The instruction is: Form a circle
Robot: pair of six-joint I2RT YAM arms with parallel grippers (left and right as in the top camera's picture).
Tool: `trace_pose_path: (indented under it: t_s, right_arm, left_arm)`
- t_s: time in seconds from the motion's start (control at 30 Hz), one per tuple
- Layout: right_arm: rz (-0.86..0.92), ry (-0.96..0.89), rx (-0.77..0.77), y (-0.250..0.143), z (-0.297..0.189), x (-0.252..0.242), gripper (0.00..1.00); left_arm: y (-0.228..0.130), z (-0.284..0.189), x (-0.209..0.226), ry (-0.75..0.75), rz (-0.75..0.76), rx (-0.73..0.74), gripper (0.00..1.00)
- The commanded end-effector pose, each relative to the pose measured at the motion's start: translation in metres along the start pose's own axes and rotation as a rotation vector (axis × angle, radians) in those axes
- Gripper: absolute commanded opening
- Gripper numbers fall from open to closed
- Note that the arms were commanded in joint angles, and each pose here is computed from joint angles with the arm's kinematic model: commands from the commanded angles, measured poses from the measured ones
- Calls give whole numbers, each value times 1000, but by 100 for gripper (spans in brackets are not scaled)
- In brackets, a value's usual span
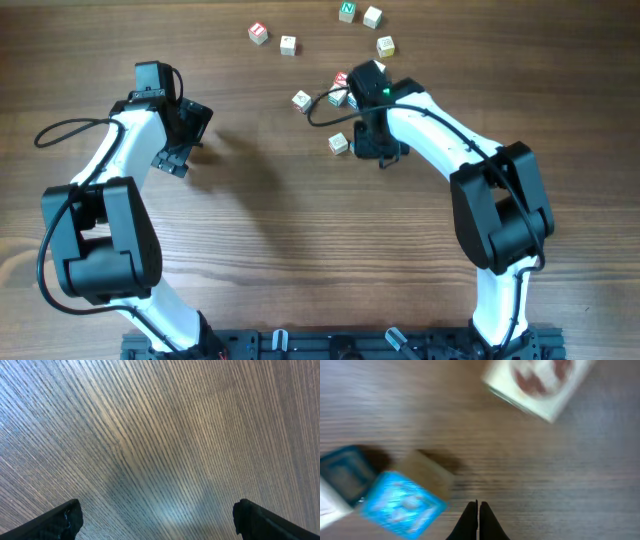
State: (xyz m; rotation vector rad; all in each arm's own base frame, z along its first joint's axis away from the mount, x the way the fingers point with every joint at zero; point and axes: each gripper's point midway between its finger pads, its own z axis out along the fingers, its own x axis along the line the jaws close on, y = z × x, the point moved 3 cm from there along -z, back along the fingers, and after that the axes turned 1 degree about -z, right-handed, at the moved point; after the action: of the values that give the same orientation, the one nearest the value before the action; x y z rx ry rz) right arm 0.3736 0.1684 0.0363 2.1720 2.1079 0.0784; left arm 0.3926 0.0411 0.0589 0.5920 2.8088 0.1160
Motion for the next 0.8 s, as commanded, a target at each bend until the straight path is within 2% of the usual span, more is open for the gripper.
trace_pose_path:
  t_s: [0.0, 0.2, 0.27, 0.3, 0.37, 0.47, 0.53, 0.63, 0.77]
  right_arm:
    - [110, -64, -44, 2, -4, -11, 4]
    - [246, -128, -144, 9, -47, -37, 4]
    - [258, -55, -144, 12, -54, -32, 5]
    - [213, -20, -119, 10, -52, -27, 13]
    - [186, -39, -99, 6, -43, -28, 4]
    - [326, -68, -120, 4, -30, -40, 4]
    - [372, -10, -88, 7, -27, -44, 4]
    - [382, 9, -98, 3, -10, -46, 4]
    - [321, 105, -116, 11, -11, -27, 4]
  left_arm:
    - [-1, 4, 1, 7, -11, 8, 100]
    - [-1, 4, 1, 7, -11, 8, 100]
    - [-1, 4, 1, 7, -11, 8, 100]
    - [-1, 4, 1, 7, -11, 8, 100]
    - [-1, 4, 1, 8, -11, 8, 100]
    - [-1, 4, 1, 7, -11, 8, 100]
    - [-1, 4, 1, 7, -11, 8, 100]
    - [-1, 4, 1, 7, -11, 8, 100]
    - [-1, 4, 1, 7, -11, 8, 100]
